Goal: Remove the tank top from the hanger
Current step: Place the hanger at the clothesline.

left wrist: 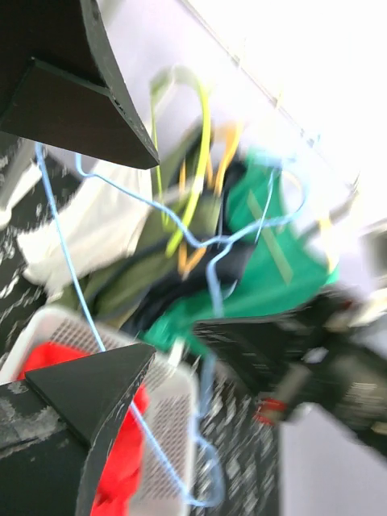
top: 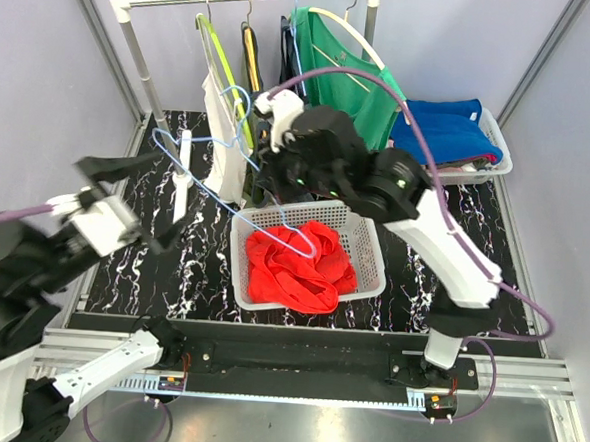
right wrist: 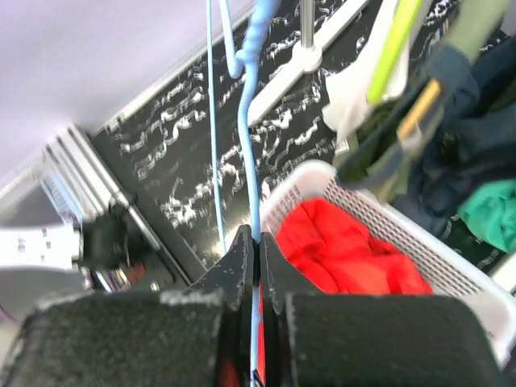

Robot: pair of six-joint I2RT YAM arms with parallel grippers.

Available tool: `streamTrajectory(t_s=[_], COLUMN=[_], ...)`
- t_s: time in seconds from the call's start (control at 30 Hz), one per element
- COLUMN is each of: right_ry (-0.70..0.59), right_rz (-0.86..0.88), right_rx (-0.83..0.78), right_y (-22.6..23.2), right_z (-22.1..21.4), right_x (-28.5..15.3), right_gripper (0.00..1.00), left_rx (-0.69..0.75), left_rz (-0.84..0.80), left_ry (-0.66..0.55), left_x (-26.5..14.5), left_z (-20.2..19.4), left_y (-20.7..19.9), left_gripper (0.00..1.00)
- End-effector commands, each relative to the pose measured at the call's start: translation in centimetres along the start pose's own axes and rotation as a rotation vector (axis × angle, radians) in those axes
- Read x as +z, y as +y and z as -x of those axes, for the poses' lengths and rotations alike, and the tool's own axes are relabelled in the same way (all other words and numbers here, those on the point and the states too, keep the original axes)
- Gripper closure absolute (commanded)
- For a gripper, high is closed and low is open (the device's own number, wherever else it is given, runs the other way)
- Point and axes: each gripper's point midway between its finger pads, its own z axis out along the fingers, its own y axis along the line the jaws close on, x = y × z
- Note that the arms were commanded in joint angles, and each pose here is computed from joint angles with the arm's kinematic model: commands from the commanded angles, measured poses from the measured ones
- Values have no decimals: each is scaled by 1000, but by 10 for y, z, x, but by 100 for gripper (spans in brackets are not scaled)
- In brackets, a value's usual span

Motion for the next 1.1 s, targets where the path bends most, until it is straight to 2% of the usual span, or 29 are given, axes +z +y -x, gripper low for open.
streamTrajectory(t_s=[0.0, 0.1, 0.3, 0.47, 0.53, 0.63, 0.87, 1.07], right_ry=[-132, -204, -380, -413, -426, -442, -450, -496], right_rz=[-2, 5, -143, -277, -339, -390, -495, -429], right_rx=[93, 101, 51, 18, 11, 9, 27, 147], right_y=[10, 16, -4, -23, -32, -39, -56, -47], right_z=[42, 61, 98, 100, 101, 100, 92, 102], right_x=[7, 18, 44, 74, 80, 93, 115, 105], right_gripper=[100, 100, 100, 100, 100, 100, 100, 100], left_rx=[-1, 15, 67, 89, 105, 103, -6, -107], left_rz=[173, 203, 258, 294, 362, 446, 244, 67], left_ry=[-23, -20, -34, -32, 20, 38, 108, 191], left_x=[-27, -34, -49, -56, -50, -44, -3, 18], left_z=[18, 18, 27, 23, 3, -13, -52, -99], left_y=[31, 35, 46, 49, 57, 67, 26, -22], left_gripper=[1, 1, 1, 4, 5, 5, 2, 3])
